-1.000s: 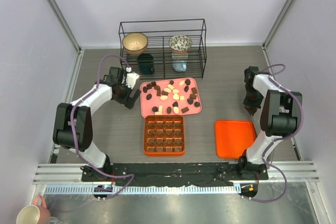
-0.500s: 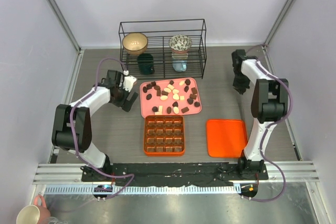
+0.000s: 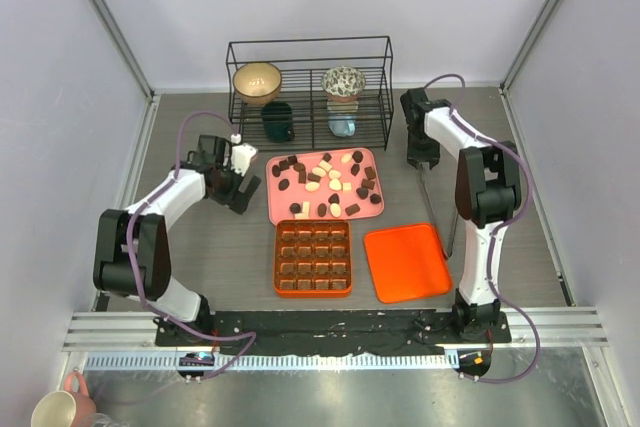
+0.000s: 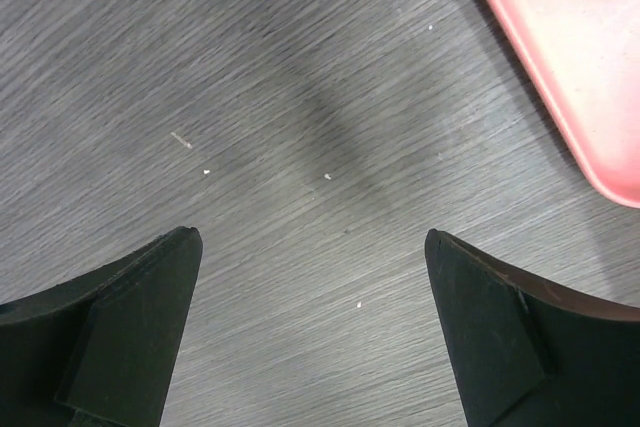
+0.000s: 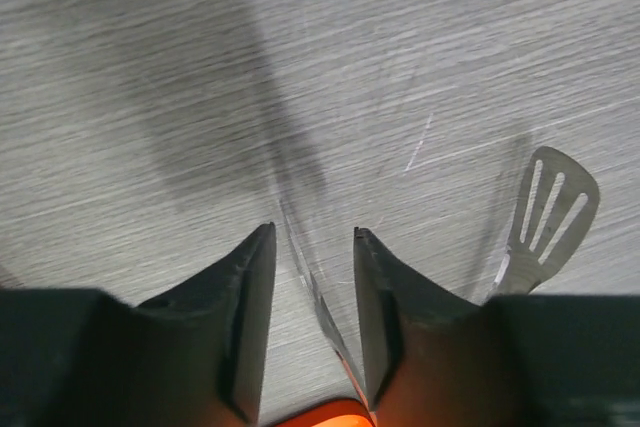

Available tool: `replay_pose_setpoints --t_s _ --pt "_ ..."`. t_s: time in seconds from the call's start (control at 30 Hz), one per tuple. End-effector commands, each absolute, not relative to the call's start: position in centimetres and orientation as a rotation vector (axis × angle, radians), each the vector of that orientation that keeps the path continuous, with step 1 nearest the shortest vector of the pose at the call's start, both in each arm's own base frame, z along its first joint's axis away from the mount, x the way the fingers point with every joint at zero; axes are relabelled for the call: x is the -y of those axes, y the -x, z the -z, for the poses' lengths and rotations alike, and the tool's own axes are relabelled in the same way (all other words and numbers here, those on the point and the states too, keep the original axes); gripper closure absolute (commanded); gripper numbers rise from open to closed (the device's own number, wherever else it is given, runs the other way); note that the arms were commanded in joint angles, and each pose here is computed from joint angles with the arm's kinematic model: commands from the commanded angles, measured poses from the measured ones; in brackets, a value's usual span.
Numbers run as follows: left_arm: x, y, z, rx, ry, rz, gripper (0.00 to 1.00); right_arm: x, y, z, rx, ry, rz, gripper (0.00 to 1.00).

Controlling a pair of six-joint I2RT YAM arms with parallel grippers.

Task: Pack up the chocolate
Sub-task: Move the clamp to the center of the board, then pick up the clamp from the center of the board.

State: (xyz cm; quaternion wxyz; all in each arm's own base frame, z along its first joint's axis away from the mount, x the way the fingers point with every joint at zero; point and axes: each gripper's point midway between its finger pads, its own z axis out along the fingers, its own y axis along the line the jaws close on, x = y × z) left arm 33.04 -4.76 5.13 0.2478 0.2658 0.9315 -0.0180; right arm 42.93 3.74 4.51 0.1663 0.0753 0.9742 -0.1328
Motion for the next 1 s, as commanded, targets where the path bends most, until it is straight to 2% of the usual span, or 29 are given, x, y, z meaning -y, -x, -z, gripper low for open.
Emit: replay_pose_setpoints --t_s 0.0,0.1,0.3,0.6,0.97 --pt "5.9 -33.4 -6.4 -2.49 -0.738 0.087 0.0 -3.1 -43.8 -9.0 -2.659 -0.256 0.347 0.52" --pt "6.6 -33.3 -6.0 -2.493 -0.772 0.073 0.0 -3.2 -43.1 -11.4 -2.609 -0.286 0.305 0.46" --pt "8.7 -34.3 -6.5 -2.454 -0.806 0.059 0.0 -3.5 -39.5 -13.8 -2.578 -0.306 0.22 0.46" --pt "11.2 -37.0 -7.8 -2.422 -0.736 0.103 0.0 -2.2 -35.7 -12.5 -2.613 -0.286 0.278 0.49" --pt "13.7 -36.9 -4.5 -2.421 -0.82 -0.017 0.0 -3.2 -33.5 -9.5 -2.709 -0.189 0.2 0.56"
